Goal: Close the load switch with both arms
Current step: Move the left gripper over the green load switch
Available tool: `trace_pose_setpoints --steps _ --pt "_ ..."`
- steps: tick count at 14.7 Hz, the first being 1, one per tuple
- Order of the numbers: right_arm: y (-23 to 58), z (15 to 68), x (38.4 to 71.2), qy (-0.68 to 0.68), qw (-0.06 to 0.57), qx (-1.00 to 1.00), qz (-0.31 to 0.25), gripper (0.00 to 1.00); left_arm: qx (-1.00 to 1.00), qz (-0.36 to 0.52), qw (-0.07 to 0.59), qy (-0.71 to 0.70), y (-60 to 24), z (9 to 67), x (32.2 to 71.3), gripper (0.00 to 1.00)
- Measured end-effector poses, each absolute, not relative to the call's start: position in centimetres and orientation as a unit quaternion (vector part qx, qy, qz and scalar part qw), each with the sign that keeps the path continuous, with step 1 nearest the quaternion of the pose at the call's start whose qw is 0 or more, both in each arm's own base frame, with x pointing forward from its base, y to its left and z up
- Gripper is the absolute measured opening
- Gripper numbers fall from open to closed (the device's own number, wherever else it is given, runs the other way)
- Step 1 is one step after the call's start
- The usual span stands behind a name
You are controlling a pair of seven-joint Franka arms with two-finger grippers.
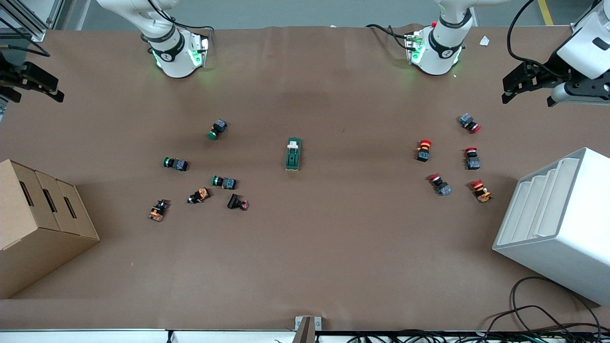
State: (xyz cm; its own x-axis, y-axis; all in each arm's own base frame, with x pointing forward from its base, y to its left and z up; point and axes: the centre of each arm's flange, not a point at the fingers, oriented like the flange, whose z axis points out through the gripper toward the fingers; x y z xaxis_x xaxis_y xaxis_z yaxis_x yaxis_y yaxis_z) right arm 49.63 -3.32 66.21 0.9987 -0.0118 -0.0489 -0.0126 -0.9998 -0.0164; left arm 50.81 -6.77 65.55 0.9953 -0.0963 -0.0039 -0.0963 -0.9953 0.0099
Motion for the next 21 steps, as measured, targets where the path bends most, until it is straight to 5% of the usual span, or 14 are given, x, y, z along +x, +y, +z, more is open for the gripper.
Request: trace_pose_setpoints --steps 7,14,21 --pt "-3.3 66.3 49.6 0.006 0.008 -1.000 0.026 1.00 0.998 -0.004 0.006 -0.058 -7.8 65.6 51.4 1.00" --pt "-3.3 66.2 49.6 0.005 0.008 -1.000 0.026 1.00 0.995 -0.024 0.018 -0.095 -21.8 56.9 53.3 1.00" --pt "-3.4 66.3 49.6 0.007 0.008 -1.000 0.026 1.00 0.999 0.020 -0.043 0.006 -42.4 44.9 44.3 1.00"
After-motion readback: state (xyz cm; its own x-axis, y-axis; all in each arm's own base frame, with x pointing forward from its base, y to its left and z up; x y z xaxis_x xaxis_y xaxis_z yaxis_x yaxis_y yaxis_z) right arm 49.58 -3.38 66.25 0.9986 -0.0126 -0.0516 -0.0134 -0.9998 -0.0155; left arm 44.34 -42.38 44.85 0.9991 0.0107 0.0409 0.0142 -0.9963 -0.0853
